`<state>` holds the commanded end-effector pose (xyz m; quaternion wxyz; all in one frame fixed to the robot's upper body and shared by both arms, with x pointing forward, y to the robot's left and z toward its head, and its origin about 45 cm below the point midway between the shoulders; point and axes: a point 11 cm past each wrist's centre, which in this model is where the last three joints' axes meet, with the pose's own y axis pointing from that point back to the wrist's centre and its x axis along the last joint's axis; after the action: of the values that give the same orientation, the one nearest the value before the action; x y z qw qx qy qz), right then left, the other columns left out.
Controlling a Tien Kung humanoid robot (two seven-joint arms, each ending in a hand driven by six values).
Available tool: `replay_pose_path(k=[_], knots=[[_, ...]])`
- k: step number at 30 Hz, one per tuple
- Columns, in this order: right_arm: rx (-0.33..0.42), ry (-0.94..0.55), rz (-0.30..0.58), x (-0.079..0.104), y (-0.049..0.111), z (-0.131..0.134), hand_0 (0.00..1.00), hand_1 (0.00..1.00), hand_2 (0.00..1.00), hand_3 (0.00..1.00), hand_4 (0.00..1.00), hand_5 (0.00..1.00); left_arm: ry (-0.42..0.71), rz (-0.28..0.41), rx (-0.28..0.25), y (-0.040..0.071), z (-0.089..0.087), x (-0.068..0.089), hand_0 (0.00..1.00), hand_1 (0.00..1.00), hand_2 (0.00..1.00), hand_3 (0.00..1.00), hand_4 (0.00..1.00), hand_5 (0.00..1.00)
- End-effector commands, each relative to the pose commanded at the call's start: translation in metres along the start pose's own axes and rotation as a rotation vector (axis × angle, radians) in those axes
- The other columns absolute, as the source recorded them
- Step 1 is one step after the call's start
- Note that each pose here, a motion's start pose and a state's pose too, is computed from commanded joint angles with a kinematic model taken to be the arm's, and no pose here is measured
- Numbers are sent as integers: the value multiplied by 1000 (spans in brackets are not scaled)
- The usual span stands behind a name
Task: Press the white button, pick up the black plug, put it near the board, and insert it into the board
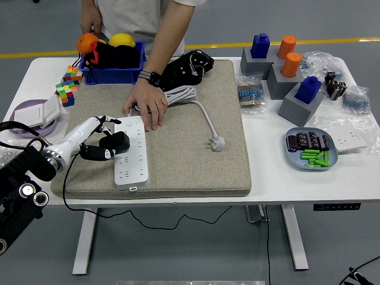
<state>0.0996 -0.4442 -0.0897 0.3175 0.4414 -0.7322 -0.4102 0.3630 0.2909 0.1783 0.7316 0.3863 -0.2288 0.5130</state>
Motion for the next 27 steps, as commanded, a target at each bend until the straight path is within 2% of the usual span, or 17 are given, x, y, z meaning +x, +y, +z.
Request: replay_pose_path(k=[9, 17, 21, 22, 27], knots=[[1, -1, 0, 0, 0, 0, 720, 594, 535, 677, 744, 505, 2, 2, -37, -6, 11, -1, 732, 749, 648, 782, 780, 2], [0, -3, 2, 1, 0, 1, 722, 593, 535, 677, 743, 505, -21, 21, -61, -1, 21, 6, 724, 743, 646, 766, 778, 2], [0, -3, 3, 1, 0, 1, 722, 593, 535, 677, 743, 505, -36, 46, -63, 6, 21, 9, 724, 743, 646, 766, 778, 2], [0, -4, 3, 1, 0, 2, 722, 593, 535, 675, 743, 505, -36, 45, -61, 7, 20, 9, 706, 708, 581, 692, 774, 2], [2, -6, 3, 0, 0, 1, 722, 593, 535, 675, 743, 505, -39, 21, -46, 6, 16, 3, 706, 708, 581, 692, 774, 2]])
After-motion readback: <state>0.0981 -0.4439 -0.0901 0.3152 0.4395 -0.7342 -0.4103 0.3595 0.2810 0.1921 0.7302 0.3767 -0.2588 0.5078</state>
